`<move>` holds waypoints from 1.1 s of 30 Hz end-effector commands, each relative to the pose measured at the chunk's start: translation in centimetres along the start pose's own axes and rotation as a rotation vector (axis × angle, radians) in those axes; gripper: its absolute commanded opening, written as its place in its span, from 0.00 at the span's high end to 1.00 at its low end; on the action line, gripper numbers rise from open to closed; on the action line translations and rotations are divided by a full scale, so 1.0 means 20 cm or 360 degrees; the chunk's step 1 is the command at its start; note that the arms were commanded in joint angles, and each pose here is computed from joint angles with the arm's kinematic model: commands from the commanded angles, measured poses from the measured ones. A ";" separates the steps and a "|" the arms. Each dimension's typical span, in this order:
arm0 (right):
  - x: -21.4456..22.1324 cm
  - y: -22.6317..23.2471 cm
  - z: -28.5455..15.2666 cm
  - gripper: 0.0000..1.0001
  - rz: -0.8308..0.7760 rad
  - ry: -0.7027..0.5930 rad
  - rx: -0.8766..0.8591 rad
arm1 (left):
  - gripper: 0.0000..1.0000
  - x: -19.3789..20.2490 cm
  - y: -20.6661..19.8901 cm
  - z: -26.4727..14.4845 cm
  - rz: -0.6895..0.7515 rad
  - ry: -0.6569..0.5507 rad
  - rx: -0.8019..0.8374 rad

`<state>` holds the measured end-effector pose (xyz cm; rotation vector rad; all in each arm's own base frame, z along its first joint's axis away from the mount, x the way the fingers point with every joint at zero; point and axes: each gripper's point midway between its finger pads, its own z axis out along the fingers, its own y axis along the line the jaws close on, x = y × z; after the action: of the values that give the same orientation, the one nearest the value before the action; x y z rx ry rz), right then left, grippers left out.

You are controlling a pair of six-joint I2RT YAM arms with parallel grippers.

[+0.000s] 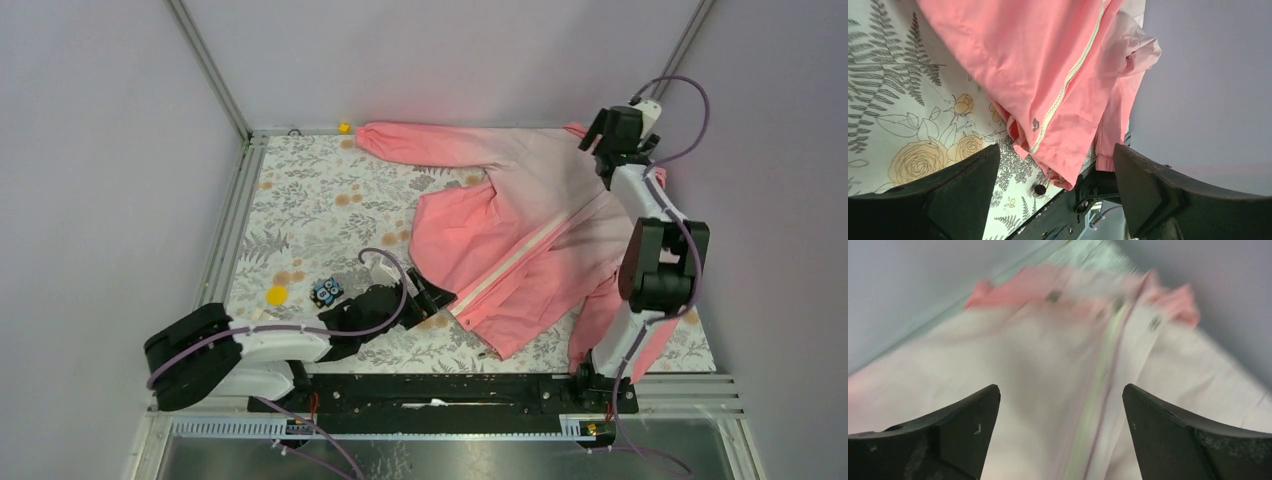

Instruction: Zip up the jacket

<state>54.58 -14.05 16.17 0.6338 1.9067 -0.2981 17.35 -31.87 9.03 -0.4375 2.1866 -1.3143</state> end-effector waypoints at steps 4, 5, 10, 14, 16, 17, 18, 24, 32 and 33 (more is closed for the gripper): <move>0.49 0.24 -1.04 0.00 0.0148 0.0758 -0.0383 | 0.11 -0.25 -0.22 -0.21 0.0283 -0.0274 -0.0034; 0.53 0.29 -1.18 0.00 0.0137 0.0805 -0.0545 | 0.09 -0.28 -0.28 -0.26 0.0315 -0.0305 0.0015; 0.33 0.23 -1.83 0.00 0.0135 0.0595 -0.1131 | 0.04 -0.47 -0.81 -0.56 0.0613 -0.0459 0.0379; -0.08 -0.03 -2.20 0.01 0.0172 0.0091 -0.1158 | 0.02 -0.59 -1.18 -0.83 0.0887 -0.0543 0.0549; -0.27 -0.17 -2.36 0.00 0.0226 -0.0161 -0.1127 | 0.02 -0.66 -1.35 -0.96 0.0983 -0.0600 0.0624; -0.36 -0.24 -2.44 0.00 0.0266 -0.0278 -0.1106 | 0.01 -0.70 -1.45 -1.06 0.1032 -0.0655 0.0686; -0.44 -0.30 -2.51 0.00 0.0302 -0.0371 -0.1092 | 0.01 -0.73 -1.52 -1.13 0.1064 -0.0691 0.0723; -0.72 -0.53 -2.86 0.00 0.0501 -0.0784 -0.1144 | 0.01 -0.89 -1.78 -1.58 0.1208 -0.0967 0.0967; -0.80 -0.59 -3.00 0.01 0.0551 -0.0950 -0.1229 | 0.01 -1.03 -1.83 -1.97 0.1225 -0.1272 0.1100; -0.80 -0.56 -2.98 0.01 0.0537 -0.0929 -0.1236 | 0.01 -1.04 -1.82 -1.99 0.1223 -0.1290 0.1096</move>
<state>5.66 0.23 54.88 0.2950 1.1511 0.4473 10.27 -11.83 60.94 0.1337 1.0237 -1.1372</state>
